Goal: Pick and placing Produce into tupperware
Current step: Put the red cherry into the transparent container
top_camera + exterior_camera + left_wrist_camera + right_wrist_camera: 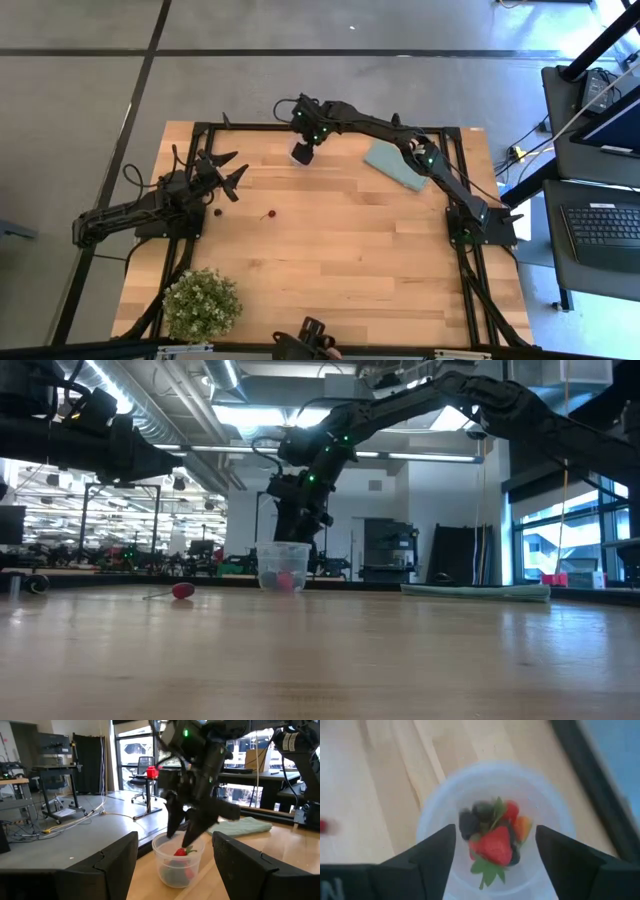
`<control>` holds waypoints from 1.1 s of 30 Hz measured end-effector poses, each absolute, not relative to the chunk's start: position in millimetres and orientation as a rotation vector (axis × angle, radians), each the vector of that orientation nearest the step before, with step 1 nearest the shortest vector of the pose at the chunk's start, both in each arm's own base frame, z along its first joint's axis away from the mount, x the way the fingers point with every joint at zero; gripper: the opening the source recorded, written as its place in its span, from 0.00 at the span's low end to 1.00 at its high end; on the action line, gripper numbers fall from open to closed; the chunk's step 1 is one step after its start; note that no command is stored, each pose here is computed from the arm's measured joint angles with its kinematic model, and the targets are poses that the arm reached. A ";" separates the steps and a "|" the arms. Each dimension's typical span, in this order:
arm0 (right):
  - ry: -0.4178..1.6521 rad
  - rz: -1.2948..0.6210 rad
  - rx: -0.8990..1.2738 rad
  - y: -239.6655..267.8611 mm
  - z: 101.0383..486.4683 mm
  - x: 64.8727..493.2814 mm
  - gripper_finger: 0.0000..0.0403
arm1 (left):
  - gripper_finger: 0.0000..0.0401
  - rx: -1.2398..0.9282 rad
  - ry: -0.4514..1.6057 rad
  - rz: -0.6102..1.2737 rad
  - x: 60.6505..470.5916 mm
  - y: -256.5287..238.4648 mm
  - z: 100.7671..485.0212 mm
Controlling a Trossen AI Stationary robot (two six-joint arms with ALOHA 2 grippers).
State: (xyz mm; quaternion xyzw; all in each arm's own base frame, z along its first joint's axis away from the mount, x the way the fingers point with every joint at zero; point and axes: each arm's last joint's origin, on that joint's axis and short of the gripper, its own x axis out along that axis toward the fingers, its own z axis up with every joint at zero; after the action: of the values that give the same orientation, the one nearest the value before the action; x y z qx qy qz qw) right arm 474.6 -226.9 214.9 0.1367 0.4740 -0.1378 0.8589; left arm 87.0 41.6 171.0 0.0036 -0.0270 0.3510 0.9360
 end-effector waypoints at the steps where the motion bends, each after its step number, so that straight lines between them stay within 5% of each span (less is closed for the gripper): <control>1: 0.977 -0.288 0.276 -226.9 221.3 474.8 0.69 | 0.62 0.007 -0.055 0.717 87.0 41.6 171.1; 10: 0.583 -0.277 0.080 -193.7 389.2 420.5 0.71 | 0.62 0.002 -0.060 0.716 87.0 41.6 171.3; 15: 0.573 -0.300 0.042 -170.3 442.7 369.3 0.71 | 0.62 0.001 -0.066 0.715 87.0 41.5 171.8; 26: 0.585 -0.389 -0.006 -95.4 510.8 268.0 0.71 | 0.62 0.002 -0.065 0.714 87.0 41.5 171.8; 33: 0.429 -0.458 -0.053 -46.6 504.0 214.2 0.71 | 0.62 0.002 -0.064 0.714 87.0 41.5 171.6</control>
State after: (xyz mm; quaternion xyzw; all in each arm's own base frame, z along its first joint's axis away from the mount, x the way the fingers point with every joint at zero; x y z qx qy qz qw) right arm 214.2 -46.6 504.0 -0.0261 0.2112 -0.2252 0.9508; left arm 87.0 41.5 171.6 0.0009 -0.0313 0.3492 0.9365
